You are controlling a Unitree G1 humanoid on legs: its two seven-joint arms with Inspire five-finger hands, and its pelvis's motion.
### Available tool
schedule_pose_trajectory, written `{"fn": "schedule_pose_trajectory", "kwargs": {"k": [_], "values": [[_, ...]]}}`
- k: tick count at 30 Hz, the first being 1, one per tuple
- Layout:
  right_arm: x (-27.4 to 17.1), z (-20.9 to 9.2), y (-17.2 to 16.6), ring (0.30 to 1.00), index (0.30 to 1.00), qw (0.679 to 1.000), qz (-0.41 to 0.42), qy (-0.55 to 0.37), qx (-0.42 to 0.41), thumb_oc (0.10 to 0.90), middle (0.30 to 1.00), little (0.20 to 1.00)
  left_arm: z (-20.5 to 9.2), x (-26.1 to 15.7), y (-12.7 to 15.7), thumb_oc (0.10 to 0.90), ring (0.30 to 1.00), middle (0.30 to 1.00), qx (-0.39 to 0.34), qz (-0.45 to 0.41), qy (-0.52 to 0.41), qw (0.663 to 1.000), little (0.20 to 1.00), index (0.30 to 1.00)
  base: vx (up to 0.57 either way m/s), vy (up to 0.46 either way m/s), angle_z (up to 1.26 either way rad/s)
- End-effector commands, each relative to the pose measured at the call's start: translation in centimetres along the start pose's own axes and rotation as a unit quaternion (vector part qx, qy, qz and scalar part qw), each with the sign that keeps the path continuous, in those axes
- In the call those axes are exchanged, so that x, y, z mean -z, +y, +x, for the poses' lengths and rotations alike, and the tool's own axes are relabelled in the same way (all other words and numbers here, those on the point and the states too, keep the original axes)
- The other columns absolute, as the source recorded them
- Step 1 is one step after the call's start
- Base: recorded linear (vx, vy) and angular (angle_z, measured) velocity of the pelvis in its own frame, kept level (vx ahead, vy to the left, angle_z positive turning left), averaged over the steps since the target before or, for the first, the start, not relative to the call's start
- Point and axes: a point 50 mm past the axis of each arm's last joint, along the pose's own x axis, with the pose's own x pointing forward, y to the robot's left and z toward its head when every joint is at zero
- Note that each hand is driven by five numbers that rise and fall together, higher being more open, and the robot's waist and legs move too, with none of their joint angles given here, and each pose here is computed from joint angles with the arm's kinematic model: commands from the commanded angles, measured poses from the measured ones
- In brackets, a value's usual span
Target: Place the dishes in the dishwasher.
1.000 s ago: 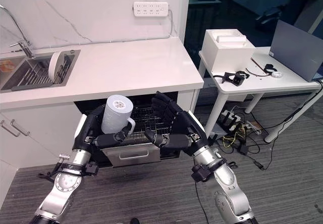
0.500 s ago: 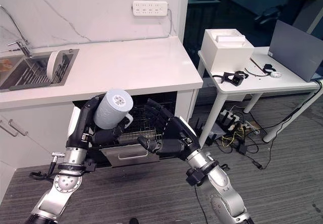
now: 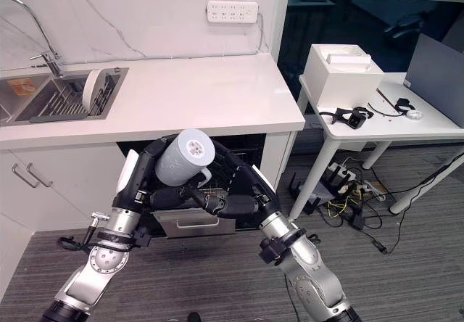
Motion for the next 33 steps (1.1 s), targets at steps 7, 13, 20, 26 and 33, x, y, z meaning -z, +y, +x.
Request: {"fn": "schedule_pose_trajectory", "kwargs": {"k": [7, 13, 20, 26, 33], "values": [[-5.2, 3.1, 2.2, 0.9, 0.9, 0.986, 0.008, -0.154, -0.058, 0.8, 0.9, 0.9, 3.0, -5.0, 0.8, 0.4, 0.3, 0.3, 0.012, -0.031, -0.152, 0.988, 0.3, 0.3, 0.0, 0.0, 0.0], [-5.4, 3.3, 2.2, 0.9, 0.9, 0.985, 0.012, -0.165, -0.046, 0.8, 0.9, 0.9, 2.9, -5.0, 0.1, 0.4, 0.3, 0.3, 0.036, -0.031, -0.152, 0.987, 0.3, 0.3, 0.0, 0.0, 0.0], [-5.6, 3.9, 2.6, 0.9, 0.9, 0.984, -0.001, -0.175, -0.04, 0.8, 0.9, 0.9, 3.1, -5.2, -0.3, 0.4, 0.3, 0.3, 0.042, -0.047, -0.156, 0.986, 0.3, 0.3, 0.01, 0.0, 0.01], [-5.4, 4.5, 3.0, 0.9, 0.9, 0.984, -0.007, -0.172, -0.035, 0.8, 0.9, 0.9, 3.2, -5.4, -0.9, 0.4, 0.3, 0.3, 0.048, -0.068, -0.15, 0.985, 0.3, 0.3, 0.01, 0.0, 0.0], [-5.2, 4.6, 3.0, 0.3, 0.3, 0.985, -0.039, -0.166, -0.025, 0.4, 0.3, 0.3, 3.1, -5.5, -1.1, 0.4, 0.3, 0.3, 0.062, -0.07, -0.149, 0.984, 0.3, 0.3, 0.01, -0.001, 0.0]]}}
